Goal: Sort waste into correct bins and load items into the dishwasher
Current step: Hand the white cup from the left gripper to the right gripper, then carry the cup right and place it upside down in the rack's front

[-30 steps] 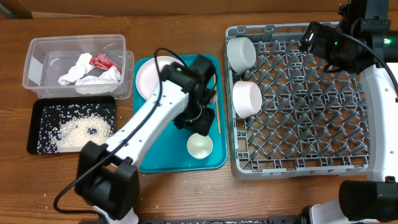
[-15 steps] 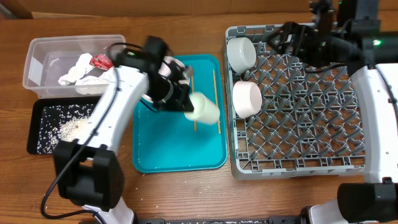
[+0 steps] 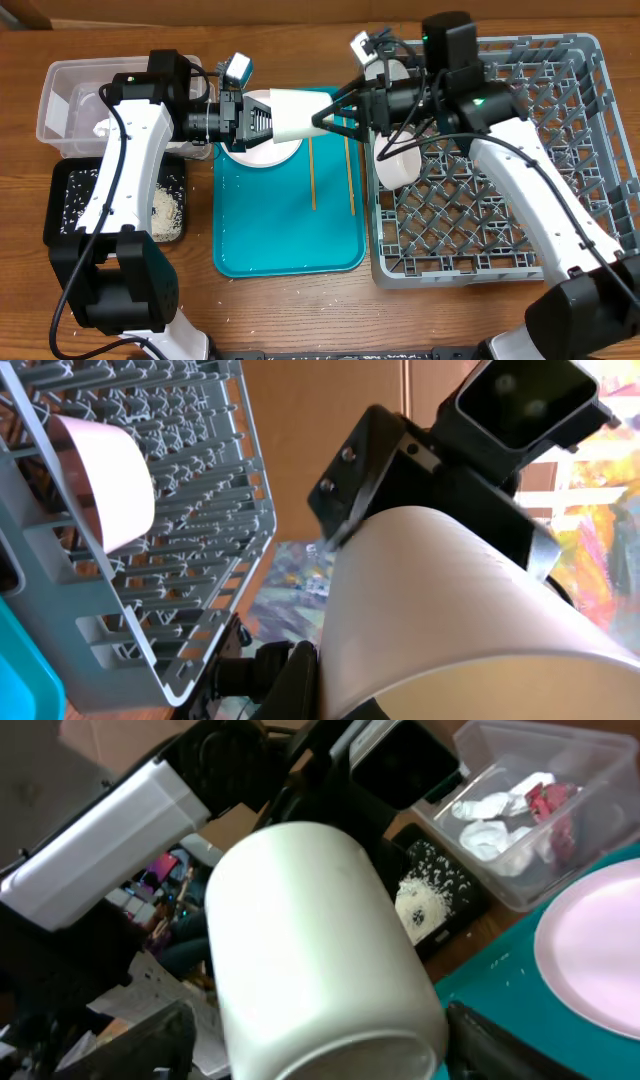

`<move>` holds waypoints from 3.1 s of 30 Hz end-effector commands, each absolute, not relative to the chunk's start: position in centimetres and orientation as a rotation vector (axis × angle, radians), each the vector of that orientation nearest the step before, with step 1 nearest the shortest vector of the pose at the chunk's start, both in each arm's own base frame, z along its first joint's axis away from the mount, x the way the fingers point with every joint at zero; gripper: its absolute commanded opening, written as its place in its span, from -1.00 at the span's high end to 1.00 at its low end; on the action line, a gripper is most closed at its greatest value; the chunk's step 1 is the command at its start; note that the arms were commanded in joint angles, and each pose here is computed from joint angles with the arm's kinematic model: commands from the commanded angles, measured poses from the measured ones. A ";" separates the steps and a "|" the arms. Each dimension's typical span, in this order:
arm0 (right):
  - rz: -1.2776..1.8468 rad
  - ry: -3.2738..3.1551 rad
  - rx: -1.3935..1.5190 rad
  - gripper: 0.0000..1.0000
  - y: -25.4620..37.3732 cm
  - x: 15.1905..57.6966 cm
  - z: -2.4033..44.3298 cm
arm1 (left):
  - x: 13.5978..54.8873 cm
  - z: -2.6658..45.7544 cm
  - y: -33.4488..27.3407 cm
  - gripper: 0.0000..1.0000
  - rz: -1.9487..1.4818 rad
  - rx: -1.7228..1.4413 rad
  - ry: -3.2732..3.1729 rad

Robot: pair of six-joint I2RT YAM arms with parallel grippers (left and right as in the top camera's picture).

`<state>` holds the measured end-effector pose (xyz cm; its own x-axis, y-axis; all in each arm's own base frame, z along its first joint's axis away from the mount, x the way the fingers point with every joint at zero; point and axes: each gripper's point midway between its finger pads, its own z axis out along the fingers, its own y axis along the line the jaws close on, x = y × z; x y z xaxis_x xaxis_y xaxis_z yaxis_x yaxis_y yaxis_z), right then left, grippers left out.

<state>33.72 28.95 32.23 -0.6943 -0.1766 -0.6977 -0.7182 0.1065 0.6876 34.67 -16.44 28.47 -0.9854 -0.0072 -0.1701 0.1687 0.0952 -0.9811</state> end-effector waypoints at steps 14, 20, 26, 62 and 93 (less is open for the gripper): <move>1.628 1.862 -0.988 -0.56 31.6 32.2 32.6 | 34.4 30.2 -16.5 0.92 -2.027 0.234 2.146; 1.624 1.852 -0.992 -0.47 31.6 32.3 32.7 | 34.4 30.2 -16.5 0.92 -2.027 0.234 2.147; 1.613 1.828 -1.000 -0.38 31.6 32.5 33.0 | 34.4 30.1 -16.5 0.89 -2.021 0.235 2.152; 0.112 2.991 0.273 -0.19 11.1 25.2 21.4 | 44.4 16.5 0.3 -1.00 -0.074 -0.166 2.676; 0.182 3.200 0.191 -0.61 14.0 21.0 12.5 | 44.6 16.6 0.7 -0.99 -0.041 -0.166 2.667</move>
<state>19.89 13.54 11.23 -0.9846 0.1193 0.1280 0.1310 0.9875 0.0875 44.31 0.34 15.32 -0.9012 -0.1254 -0.4149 -0.0989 0.9915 -0.0849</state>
